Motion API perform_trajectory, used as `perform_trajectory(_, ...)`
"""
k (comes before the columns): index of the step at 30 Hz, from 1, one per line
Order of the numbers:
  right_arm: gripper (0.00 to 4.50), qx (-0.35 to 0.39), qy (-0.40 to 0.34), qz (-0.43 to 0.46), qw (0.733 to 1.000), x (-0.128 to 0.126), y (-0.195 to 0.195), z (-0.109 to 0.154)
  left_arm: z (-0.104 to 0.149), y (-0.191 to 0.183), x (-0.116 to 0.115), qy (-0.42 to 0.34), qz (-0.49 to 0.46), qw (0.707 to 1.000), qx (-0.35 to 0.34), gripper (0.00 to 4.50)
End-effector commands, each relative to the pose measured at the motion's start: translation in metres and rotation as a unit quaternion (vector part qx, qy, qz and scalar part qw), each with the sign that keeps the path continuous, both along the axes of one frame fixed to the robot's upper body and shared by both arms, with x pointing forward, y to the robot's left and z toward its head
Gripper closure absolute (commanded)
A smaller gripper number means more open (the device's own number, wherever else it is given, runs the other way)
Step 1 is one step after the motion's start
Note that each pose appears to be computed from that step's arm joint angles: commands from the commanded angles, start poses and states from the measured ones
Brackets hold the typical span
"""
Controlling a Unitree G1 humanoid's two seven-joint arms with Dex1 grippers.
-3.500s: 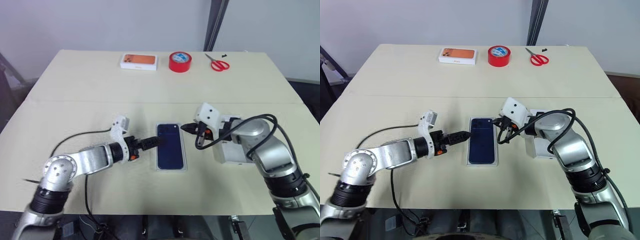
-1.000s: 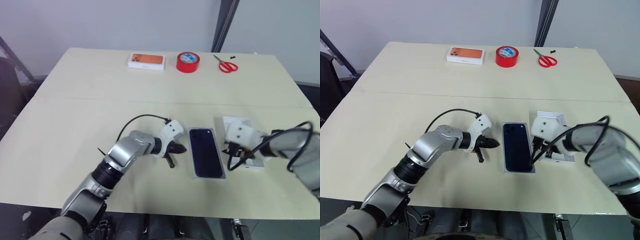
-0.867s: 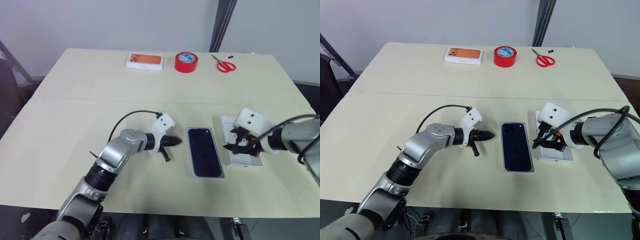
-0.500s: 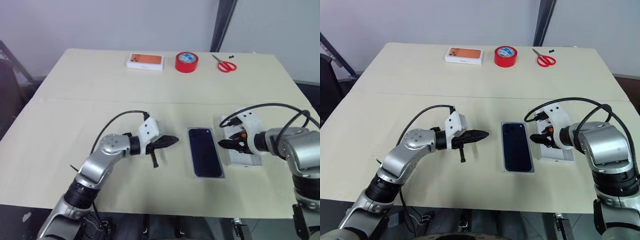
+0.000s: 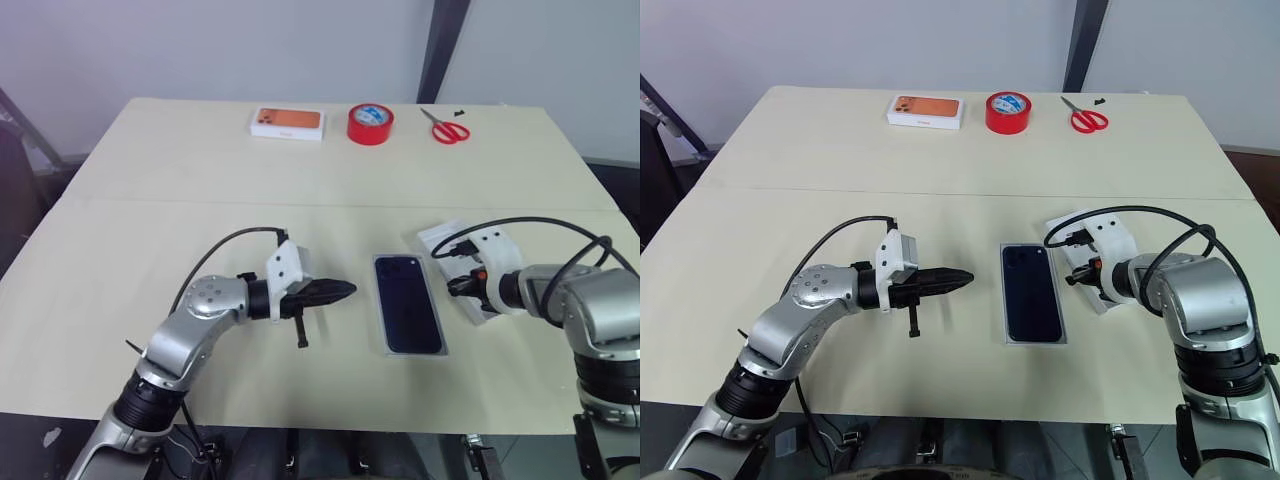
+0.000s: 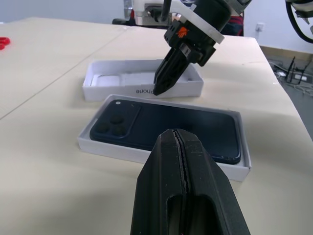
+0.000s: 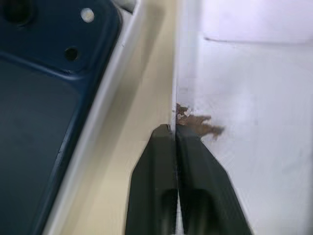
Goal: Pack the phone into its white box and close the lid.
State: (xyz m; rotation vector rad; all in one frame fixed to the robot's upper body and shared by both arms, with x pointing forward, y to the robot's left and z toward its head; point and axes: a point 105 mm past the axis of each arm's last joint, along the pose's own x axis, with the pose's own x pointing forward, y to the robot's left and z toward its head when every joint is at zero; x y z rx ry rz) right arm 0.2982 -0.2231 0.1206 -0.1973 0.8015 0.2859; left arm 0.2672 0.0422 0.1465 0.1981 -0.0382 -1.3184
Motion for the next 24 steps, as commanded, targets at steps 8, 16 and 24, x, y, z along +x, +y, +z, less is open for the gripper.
perform_trajectory(8, 4.48, 0.307, -0.140, 0.110, 0.935, 0.021, 0.061, 0.104, 0.028, 0.062, 0.051, -0.023, 0.179, 0.982, -0.062, 4.50)
perform_trajectory(16, 4.48, 0.553, -0.012, 0.177, 0.814, -0.037, 0.146, 0.088, 0.029, 0.069, 0.060, -0.041, 0.199, 0.978, -0.042, 4.50)
perform_trajectory(24, 4.48, 0.562, 0.035, -0.005, 0.826, -0.057, 0.157, 0.036, 0.016, 0.041, 0.045, -0.022, 0.139, 0.990, -0.020, 4.50)
